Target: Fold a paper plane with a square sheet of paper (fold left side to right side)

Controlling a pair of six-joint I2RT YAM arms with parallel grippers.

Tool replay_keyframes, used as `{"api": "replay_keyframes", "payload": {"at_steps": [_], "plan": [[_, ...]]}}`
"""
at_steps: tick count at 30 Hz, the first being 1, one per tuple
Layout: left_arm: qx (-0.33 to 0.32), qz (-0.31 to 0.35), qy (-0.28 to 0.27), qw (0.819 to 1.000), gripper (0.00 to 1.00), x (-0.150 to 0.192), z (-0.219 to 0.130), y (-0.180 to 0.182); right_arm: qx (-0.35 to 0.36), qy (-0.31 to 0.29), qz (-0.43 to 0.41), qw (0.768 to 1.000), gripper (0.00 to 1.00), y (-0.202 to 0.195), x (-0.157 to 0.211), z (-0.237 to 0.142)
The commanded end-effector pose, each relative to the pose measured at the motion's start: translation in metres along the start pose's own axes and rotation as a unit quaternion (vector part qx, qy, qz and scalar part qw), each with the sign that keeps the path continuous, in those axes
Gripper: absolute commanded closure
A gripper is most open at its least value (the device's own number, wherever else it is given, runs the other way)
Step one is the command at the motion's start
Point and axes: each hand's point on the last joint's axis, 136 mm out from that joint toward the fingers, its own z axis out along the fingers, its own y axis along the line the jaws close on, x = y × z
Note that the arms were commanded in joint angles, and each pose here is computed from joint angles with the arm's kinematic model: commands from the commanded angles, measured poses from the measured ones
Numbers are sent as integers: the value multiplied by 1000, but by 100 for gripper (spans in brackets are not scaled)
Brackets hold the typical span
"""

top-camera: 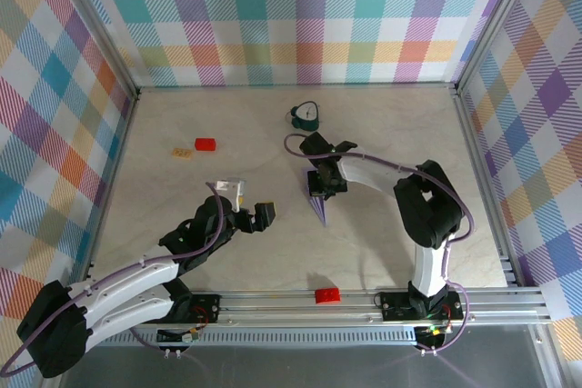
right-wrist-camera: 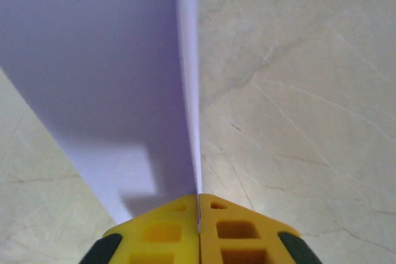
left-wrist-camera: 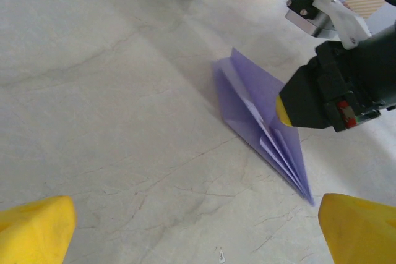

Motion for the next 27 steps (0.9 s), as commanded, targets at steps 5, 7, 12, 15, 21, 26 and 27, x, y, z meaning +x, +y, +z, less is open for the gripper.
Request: {"api": "replay_keyframes", "payload": {"at_steps": [5,7,12,15,21,26,27], "plan": [[-10,60,-37,997,0,-39,-17,-7,-76,-58,38,995,100,-10,-3,-45],[-12,90,-42,995,0,-49,-24,-11,-108,-74,47,990,100,-13,-2,-55],[-11,158,-61,986,0,-77,-43,-22,-191,-106,76,973,100,-21,1,-78],[3,205,-81,975,0,-90,-53,-31,-237,-115,96,960,100,-26,3,-85],[21,318,-97,943,0,-100,-61,-45,-297,-110,105,943,100,-26,10,-84],[82,400,-37,912,0,-61,-46,-55,-306,-103,112,940,100,-26,10,-73],[96,407,-25,908,0,-48,-41,-55,-308,-102,111,939,100,-25,9,-70]]}}
